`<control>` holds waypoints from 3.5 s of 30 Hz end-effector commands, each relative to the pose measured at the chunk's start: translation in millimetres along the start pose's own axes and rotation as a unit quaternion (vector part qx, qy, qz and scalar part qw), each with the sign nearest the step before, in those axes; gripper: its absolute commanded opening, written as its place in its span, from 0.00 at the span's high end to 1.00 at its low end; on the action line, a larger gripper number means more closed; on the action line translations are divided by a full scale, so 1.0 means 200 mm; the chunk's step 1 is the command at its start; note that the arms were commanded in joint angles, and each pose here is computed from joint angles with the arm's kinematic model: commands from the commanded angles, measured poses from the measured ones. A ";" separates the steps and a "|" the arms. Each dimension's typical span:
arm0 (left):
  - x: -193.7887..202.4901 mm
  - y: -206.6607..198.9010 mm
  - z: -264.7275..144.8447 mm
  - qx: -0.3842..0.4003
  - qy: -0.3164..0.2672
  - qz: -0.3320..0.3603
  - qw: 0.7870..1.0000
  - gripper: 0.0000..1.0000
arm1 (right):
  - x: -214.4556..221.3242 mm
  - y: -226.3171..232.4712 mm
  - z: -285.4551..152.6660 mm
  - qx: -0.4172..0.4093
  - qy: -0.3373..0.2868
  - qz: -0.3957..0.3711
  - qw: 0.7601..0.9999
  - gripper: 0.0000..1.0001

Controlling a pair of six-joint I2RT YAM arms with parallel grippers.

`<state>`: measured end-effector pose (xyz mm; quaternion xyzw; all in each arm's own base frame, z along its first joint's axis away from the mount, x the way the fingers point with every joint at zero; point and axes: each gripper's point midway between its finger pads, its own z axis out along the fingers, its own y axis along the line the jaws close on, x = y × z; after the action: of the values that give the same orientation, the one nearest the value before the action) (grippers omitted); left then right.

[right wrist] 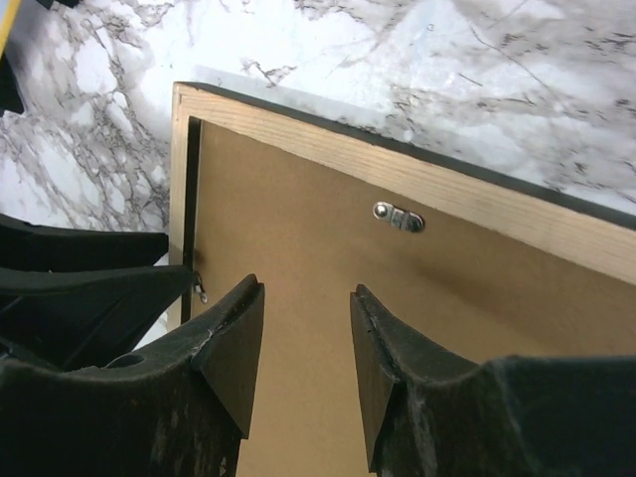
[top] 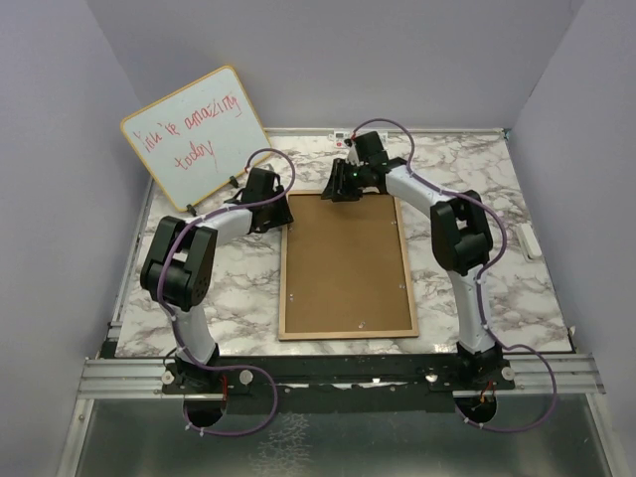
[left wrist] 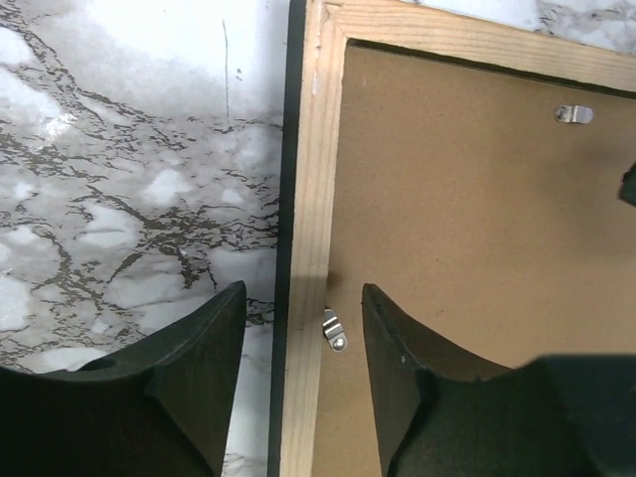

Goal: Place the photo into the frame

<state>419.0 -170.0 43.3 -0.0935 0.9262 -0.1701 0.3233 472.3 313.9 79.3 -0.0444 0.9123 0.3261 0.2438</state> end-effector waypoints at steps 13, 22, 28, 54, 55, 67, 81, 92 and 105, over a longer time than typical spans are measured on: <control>0.00 0.08 0.07 -0.027 -0.001 0.034 0.999 0.61 | 0.02 -0.11 0.22 0.023 0.023 -0.002 0.999 0.58; 0.01 0.08 0.08 -0.026 -0.001 0.029 0.999 0.61 | -0.01 -0.16 0.21 0.051 0.013 -0.019 0.998 0.58; 0.03 0.06 0.08 -0.014 0.005 0.021 1.000 0.61 | 0.00 -0.15 0.22 0.040 0.014 -0.027 0.999 0.58; 0.08 0.02 0.09 0.012 0.021 0.008 1.000 0.61 | 0.03 -0.11 0.30 -0.010 0.011 -0.011 1.000 0.58; 0.07 0.02 0.09 0.012 0.020 0.008 1.000 0.61 | 0.03 -0.12 0.30 -0.005 0.010 -0.010 1.000 0.58; -0.02 0.00 0.04 0.008 0.002 0.007 1.000 0.59 | -0.18 0.01 0.00 0.011 -0.079 -0.025 0.996 0.55; -0.04 0.02 -0.18 0.012 -0.013 -0.008 1.000 0.55 | 0.06 0.22 -0.03 -0.074 -0.017 0.014 0.997 0.54; 0.29 0.08 -0.28 0.046 0.043 -0.027 0.998 0.57 | 0.36 0.44 0.16 -0.108 0.054 0.009 0.993 0.60; 0.44 0.12 -0.28 0.051 0.075 -0.043 0.995 0.59 | 0.44 0.43 0.33 -0.066 0.047 -0.009 0.997 0.60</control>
<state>329.7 -159.0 33.6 -0.1042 0.9266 -0.2361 0.2735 386.8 429.2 47.8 -0.0923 0.8944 0.4028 0.1713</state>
